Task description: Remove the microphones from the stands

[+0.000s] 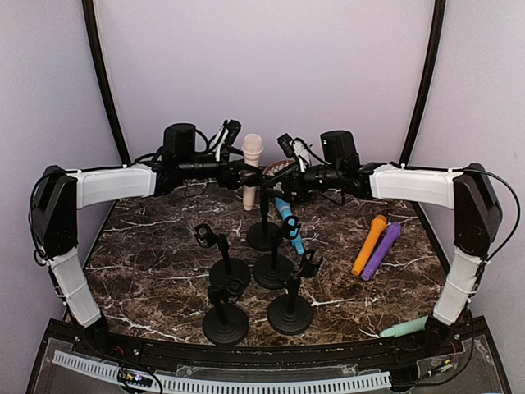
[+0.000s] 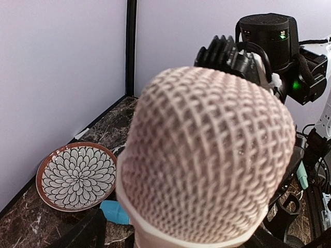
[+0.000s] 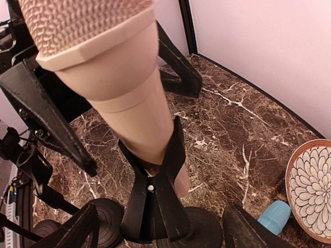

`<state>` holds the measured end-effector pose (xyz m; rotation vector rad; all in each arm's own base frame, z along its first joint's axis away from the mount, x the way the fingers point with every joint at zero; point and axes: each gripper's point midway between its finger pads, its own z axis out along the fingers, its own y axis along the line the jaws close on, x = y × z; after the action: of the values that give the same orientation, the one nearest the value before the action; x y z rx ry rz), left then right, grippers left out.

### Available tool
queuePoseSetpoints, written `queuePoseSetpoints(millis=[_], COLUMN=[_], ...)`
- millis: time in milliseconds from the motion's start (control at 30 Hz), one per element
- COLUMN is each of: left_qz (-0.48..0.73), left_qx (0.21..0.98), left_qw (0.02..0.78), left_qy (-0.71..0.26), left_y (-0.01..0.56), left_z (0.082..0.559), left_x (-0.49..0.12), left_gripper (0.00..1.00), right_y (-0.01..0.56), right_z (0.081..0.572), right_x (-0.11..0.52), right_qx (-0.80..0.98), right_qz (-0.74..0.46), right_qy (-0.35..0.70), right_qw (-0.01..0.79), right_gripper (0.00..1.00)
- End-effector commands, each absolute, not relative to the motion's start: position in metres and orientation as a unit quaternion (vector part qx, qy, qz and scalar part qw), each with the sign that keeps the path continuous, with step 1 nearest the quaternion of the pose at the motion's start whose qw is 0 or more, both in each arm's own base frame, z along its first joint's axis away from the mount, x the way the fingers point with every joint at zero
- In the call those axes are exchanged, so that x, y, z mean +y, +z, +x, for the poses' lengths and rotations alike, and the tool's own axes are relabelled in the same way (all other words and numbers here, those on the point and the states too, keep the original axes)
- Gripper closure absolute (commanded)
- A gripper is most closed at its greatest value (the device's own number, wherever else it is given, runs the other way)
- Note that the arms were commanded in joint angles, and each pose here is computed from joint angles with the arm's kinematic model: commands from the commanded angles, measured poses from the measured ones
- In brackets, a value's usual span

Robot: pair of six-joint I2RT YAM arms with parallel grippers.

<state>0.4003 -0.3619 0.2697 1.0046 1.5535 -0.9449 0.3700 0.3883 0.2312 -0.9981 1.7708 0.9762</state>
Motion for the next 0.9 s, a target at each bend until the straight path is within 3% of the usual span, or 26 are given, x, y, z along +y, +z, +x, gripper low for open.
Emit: queuePoseSetpoints(millis=[0,400,700,867], left_qz=[0.419,0.427,0.434,0.435], left_qx=[0.628,0.627,0.627,0.627], left_qw=[0.532,0.536,0.536,0.541], left_qy=[-0.384,-0.372,-0.362,-0.354], left_y=[0.289,0.285,0.277,0.276], left_z=[0.404,0.409,0.408,0.407], left_x=[-0.364,-0.365,-0.364,-0.362], left_gripper=[0.24,0.55,0.67,0.68], right_y=[0.244,0.243,0.243,0.243], right_z=[0.381,0.380,0.381,0.381], right_x=[0.392,0.398,0.401,0.400], right_qx=[0.700,0.703,0.704,0.706], right_qz=[-0.405,-0.408,-0.407,-0.405], right_qy=[0.354,0.330,0.323,0.315], right_qw=[0.469,0.481,0.485,0.489], right_gripper=[0.22,0.39,0.44,0.55])
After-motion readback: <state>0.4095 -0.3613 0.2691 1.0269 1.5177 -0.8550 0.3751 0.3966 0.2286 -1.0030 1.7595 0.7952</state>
